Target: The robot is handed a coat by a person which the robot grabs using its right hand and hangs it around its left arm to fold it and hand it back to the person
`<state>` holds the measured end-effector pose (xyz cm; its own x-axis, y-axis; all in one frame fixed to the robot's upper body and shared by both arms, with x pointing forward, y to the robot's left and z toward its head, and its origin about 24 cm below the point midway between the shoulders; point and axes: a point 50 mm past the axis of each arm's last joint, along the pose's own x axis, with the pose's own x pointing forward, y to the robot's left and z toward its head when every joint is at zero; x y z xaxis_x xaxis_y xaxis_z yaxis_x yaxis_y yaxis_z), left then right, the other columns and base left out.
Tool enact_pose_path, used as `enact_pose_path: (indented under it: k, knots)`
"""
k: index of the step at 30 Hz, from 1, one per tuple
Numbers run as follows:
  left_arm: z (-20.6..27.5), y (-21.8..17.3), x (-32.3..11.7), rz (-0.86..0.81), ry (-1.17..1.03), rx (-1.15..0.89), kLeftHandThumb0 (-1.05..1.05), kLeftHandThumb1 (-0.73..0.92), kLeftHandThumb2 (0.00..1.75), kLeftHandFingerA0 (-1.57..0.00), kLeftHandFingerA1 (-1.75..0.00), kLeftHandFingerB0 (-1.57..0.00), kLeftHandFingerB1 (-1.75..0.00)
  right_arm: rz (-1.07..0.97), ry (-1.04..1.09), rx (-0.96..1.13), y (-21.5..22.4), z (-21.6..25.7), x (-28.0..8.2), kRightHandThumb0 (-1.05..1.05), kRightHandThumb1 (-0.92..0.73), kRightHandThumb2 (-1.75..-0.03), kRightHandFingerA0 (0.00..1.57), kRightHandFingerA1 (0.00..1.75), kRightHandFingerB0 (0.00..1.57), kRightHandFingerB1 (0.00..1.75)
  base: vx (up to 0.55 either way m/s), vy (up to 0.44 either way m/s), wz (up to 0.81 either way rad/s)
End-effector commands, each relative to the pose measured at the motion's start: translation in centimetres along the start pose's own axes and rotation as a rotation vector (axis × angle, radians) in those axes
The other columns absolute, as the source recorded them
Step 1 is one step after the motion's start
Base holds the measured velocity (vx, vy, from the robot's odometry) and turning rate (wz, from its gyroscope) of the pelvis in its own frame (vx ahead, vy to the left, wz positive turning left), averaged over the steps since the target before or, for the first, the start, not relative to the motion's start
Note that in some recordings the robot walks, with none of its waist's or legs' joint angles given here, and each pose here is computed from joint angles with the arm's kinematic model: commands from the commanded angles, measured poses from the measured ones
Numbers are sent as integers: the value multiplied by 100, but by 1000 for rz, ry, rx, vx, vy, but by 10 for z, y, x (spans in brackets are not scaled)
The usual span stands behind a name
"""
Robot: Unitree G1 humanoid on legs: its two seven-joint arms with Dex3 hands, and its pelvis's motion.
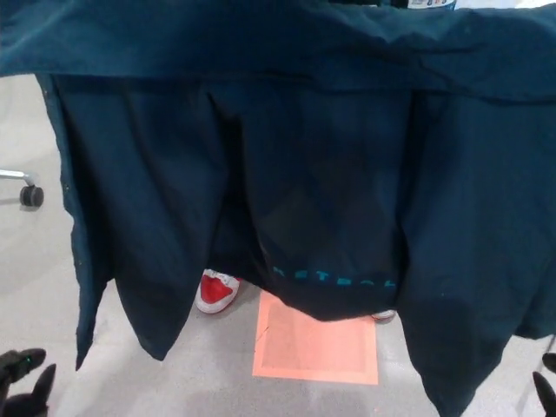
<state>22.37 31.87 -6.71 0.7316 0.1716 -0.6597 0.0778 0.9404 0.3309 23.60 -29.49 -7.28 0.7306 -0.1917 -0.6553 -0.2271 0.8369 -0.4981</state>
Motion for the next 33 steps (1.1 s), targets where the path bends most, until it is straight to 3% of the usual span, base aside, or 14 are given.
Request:
enact_pose_path:
  k: [1,9,11,12,13,15,17,23,24,25,26,31,32,33]
  knots:
    - [-10,4,-5,-27,-10,2,-74,78,107,-4,-39,-11,-33,11,-32,-1,-4,-7,-4,-91,-79,-110,8,23,7,15,0,0,0]
    - [-21,3,-10,-30,-9,-32,-77,79,106,-9,-41,-7,-39,19,-451,12,-11,31,-28,-84,-77,-108,7,30,7,22,0,0,0]
    - [-26,2,-12,-31,-8,-34,-69,92,69,-14,-27,-14,-27,23,-573,-1,-9,37,-52,-91,-78,-114,9,25,8,15,0,0,0]
    - [-28,1,-13,-37,-4,-37,-69,74,106,-6,-41,-5,-38,18,-677,21,-11,41,-71,-75,-90,-68,13,31,7,23,99,3,6]
    - [-33,0,-15,-44,3,-52,-77,77,105,-4,-40,-3,-37,13,-747,30,-11,41,-90,-77,-70,-107,7,44,2,31,99,1,1]
    - [-36,-2,-16,-45,-2,-71,-33,60,113,0,-48,0,-46,-9,-889,49,-13,49,-122,-36,-53,-110,0,47,0,48,95,1,4]
    - [-37,-3,-17,-48,-3,-53,-34,60,113,0,-48,0,-47,-78,-1052,42,-20,64,-159,-78,-89,-67,25,34,15,28,84,-3,1]
    - [-46,-3,-20,-44,16,-62,-71,76,105,-10,-44,-2,-39,-191,-1397,72,-39,101,-226,-77,-70,-99,22,46,14,42,0,0,0]
    - [-47,-3,-21,-48,10,-62,-67,92,74,-12,-31,-10,-29,-231,-1443,66,-43,107,-238,-78,-70,-99,25,47,17,43,0,0,0]
    - [-49,-3,-22,-49,15,-66,-69,75,106,-7,-43,-1,-37,-244,-1478,79,-44,112,-248,-78,-68,-98,28,49,20,44,0,0,0]
    - [-50,-3,-22,-47,32,-69,-68,75,106,-8,-43,-1,-38,-250,-1559,120,-46,121,-262,-80,-71,-70,38,42,27,35,0,0,0]
    - [-51,0,-22,-44,48,-53,-68,76,107,-5,-42,-4,-37,-294,-1807,149,-56,149,-295,-76,-79,-64,43,40,33,34,0,0,0]
    - [-51,1,-22,-48,50,-49,-65,92,74,-11,-28,-9,-25,-316,-1830,136,-58,152,-298,-77,-80,-65,44,40,34,33,0,0,0]
    - [-50,1,-22,-47,50,-49,-67,76,107,-5,-42,-4,-37,-355,-1853,112,-61,155,-301,-78,-82,-65,47,40,35,34,0,0,0]
